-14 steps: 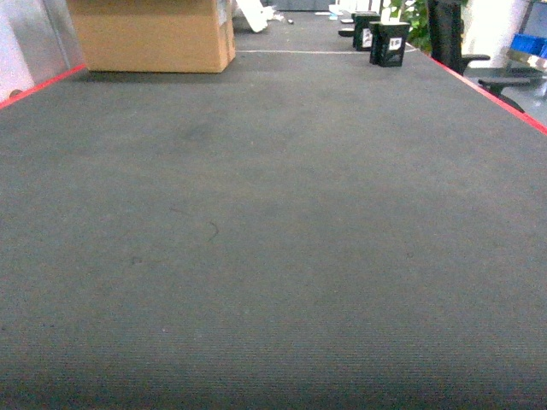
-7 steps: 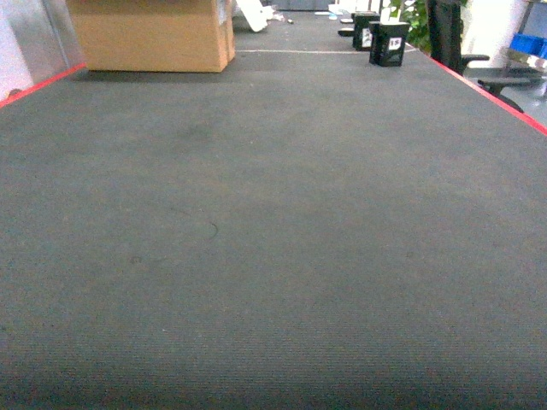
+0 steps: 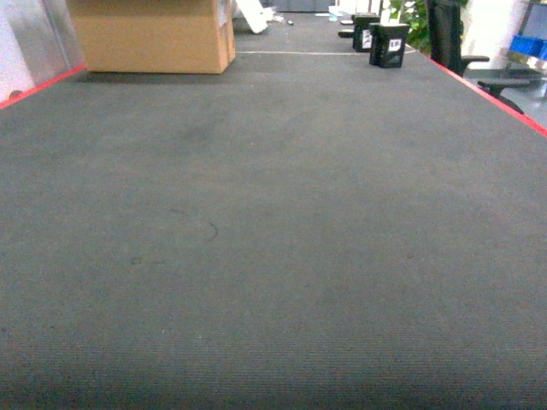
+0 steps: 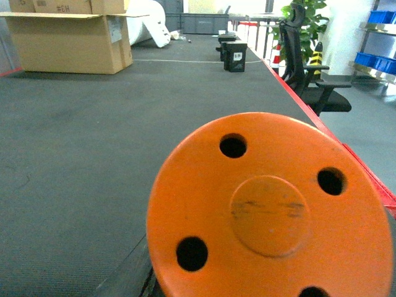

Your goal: Sort blue parts and orange caps into right shelf containers

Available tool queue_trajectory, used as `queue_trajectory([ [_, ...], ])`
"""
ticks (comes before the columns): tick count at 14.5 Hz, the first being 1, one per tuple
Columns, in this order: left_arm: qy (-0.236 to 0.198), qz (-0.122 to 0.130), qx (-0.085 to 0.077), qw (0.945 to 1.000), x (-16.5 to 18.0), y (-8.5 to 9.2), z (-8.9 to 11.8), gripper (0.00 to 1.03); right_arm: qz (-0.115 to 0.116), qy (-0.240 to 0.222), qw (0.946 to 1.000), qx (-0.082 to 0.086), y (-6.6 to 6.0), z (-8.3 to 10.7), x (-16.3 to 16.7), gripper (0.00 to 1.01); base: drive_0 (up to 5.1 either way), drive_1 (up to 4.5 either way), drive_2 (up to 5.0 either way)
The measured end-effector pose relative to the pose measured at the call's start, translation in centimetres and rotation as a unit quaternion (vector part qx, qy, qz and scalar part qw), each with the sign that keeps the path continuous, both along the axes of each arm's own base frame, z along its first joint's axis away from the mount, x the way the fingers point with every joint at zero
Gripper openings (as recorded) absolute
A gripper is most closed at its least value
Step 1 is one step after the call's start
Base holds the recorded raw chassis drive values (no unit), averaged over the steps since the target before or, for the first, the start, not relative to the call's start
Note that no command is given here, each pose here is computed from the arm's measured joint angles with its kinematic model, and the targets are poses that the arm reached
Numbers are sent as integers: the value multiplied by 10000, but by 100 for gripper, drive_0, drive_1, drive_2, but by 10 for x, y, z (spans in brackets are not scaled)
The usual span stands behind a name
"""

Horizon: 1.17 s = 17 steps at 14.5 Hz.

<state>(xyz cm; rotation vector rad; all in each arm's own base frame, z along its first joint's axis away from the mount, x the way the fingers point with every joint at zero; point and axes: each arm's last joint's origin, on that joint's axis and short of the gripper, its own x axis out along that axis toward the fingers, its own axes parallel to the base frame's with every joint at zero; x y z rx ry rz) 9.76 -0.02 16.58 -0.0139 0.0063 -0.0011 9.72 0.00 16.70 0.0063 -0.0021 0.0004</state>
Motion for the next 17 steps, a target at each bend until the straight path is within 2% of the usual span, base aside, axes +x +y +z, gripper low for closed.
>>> queue_trajectory([
  [17,0,6,0,10000,0,0,0,43,0,0,10000,0,0,0,0,44,0,0,0],
])
